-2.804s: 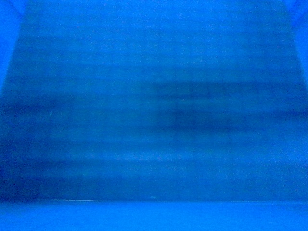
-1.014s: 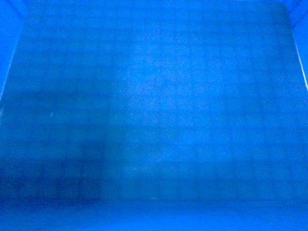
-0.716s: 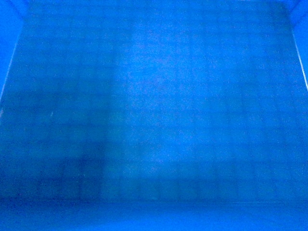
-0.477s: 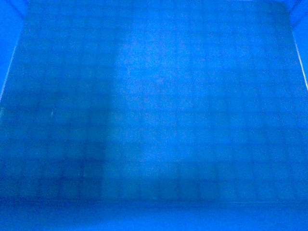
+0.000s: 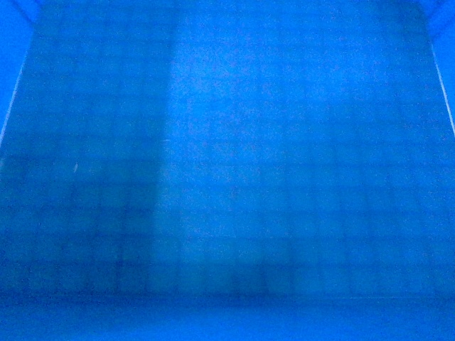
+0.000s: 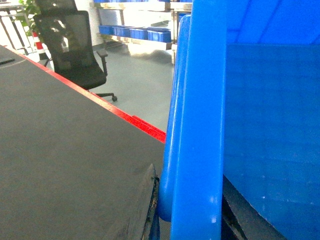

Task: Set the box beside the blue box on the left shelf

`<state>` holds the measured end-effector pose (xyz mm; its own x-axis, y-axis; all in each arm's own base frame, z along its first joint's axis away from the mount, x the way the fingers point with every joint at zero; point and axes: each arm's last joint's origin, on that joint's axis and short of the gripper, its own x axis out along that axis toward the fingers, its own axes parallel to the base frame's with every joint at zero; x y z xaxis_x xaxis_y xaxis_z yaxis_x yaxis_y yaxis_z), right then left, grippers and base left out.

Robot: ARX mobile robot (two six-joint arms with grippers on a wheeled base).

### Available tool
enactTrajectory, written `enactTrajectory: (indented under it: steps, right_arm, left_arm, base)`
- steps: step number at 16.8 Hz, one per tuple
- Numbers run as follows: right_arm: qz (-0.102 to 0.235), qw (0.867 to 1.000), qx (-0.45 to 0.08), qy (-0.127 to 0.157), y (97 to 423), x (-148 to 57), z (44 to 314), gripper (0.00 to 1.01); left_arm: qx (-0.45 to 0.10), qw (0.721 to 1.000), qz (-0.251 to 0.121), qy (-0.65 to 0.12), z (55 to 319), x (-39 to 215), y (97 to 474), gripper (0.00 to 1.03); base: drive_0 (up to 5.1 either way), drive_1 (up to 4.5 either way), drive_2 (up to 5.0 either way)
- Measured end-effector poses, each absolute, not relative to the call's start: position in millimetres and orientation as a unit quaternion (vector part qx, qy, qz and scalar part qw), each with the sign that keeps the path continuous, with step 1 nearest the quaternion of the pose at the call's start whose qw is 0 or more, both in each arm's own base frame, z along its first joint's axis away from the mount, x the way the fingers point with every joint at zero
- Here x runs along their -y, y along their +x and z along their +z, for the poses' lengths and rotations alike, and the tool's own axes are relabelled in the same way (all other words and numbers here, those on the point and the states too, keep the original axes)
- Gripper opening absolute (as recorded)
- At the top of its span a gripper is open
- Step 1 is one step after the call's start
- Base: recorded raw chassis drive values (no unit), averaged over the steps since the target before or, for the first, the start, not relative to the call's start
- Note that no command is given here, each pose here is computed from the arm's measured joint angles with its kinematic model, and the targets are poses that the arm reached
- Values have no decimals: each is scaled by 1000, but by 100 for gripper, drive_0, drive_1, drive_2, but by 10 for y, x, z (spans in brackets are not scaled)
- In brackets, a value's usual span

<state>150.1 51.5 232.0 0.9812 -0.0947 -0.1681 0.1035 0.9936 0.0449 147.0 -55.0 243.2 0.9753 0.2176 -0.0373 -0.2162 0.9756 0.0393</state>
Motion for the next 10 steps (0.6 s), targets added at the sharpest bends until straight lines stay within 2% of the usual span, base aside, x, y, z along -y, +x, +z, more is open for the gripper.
enactTrajectory:
  steps: [10]
  right_arm:
    - [-50,995,-83,27,1501,-515,2320,18]
  left_arm:
    - [-21,994,109,18,2432,550,1470,20]
  base:
    - [-154,-154,-154]
